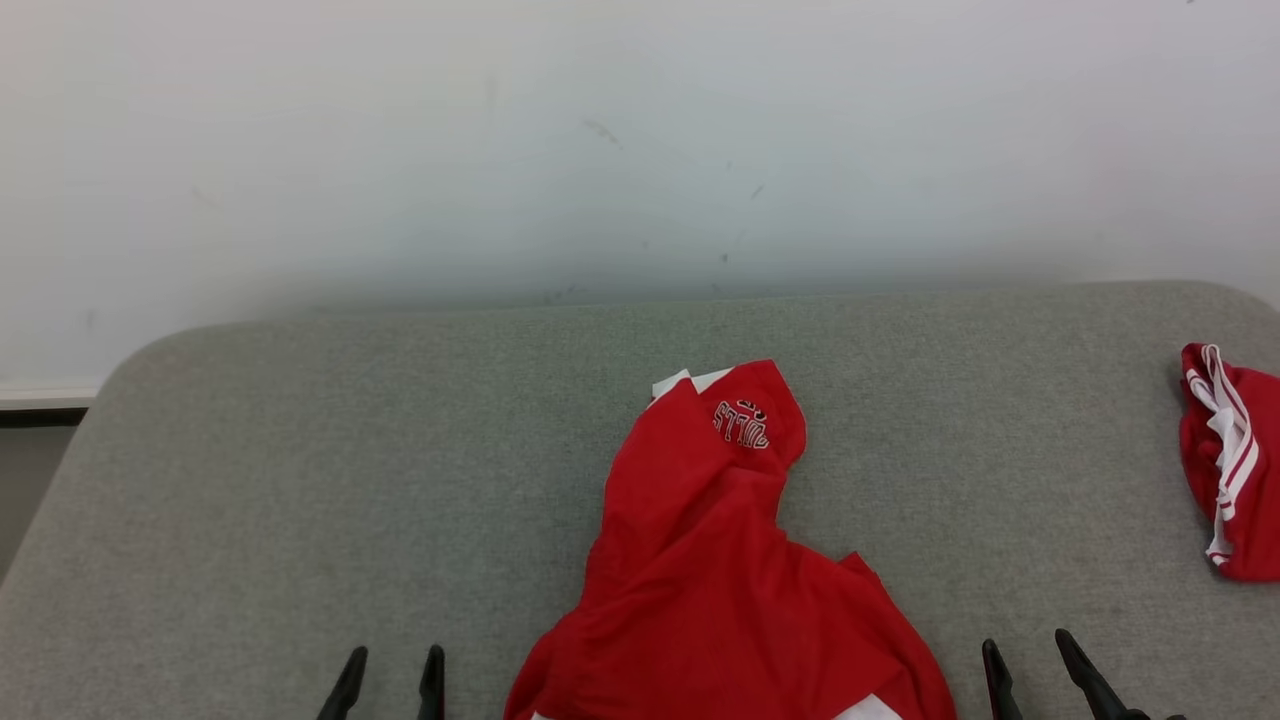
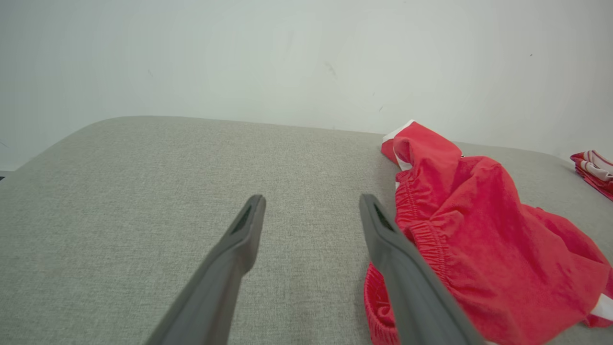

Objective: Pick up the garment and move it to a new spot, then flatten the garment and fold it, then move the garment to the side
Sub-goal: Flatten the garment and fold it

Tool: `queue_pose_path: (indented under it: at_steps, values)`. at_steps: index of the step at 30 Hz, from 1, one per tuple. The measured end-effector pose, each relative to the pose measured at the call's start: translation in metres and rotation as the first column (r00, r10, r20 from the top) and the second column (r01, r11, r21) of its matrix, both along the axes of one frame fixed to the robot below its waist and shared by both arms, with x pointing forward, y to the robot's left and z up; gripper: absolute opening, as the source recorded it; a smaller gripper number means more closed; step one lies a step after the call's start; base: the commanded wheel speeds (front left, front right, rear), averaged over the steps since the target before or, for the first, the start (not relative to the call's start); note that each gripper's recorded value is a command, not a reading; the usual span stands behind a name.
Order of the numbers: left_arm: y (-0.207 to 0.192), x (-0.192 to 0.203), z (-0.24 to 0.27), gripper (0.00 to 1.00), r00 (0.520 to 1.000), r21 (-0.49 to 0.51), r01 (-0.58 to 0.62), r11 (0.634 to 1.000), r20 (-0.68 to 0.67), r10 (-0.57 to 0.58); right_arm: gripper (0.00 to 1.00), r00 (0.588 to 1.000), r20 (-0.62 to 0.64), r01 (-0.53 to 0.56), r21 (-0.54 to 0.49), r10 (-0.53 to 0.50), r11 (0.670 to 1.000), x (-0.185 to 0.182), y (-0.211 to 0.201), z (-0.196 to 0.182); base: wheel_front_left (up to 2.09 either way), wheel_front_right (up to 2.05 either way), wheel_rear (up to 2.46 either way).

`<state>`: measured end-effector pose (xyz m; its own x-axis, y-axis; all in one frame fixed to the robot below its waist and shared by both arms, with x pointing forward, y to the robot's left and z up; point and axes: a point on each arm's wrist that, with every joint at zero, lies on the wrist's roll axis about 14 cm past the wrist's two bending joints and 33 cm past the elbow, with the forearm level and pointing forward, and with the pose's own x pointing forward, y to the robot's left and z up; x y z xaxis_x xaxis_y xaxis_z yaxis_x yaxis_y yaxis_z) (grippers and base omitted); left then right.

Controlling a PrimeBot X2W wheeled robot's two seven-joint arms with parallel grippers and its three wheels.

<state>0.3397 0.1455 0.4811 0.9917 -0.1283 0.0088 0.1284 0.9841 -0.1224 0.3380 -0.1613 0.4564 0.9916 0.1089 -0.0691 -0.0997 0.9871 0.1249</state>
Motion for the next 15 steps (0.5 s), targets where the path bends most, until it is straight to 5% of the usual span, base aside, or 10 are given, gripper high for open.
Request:
queue_pose_path:
  at_steps: [9, 15]
  values:
    - [-0.024, 0.007, 0.003, 1.00, 0.996, -0.018, 0.094, 0.995, 0.010, -0.094, 1.00, 1.000, 0.030, 0.008, 0.006, -0.008, 1.000, 0.000, -0.003, 0.009, 0.00, 0.00, 0.00]
    - [-0.046, 0.005, -0.011, 1.00, 0.966, 0.029, 0.247, 0.968, -0.078, -0.245, 1.00, 0.995, -0.053, -0.086, 0.009, 0.086, 0.996, -0.017, 0.013, -0.012, 0.00, 0.00, 0.00]
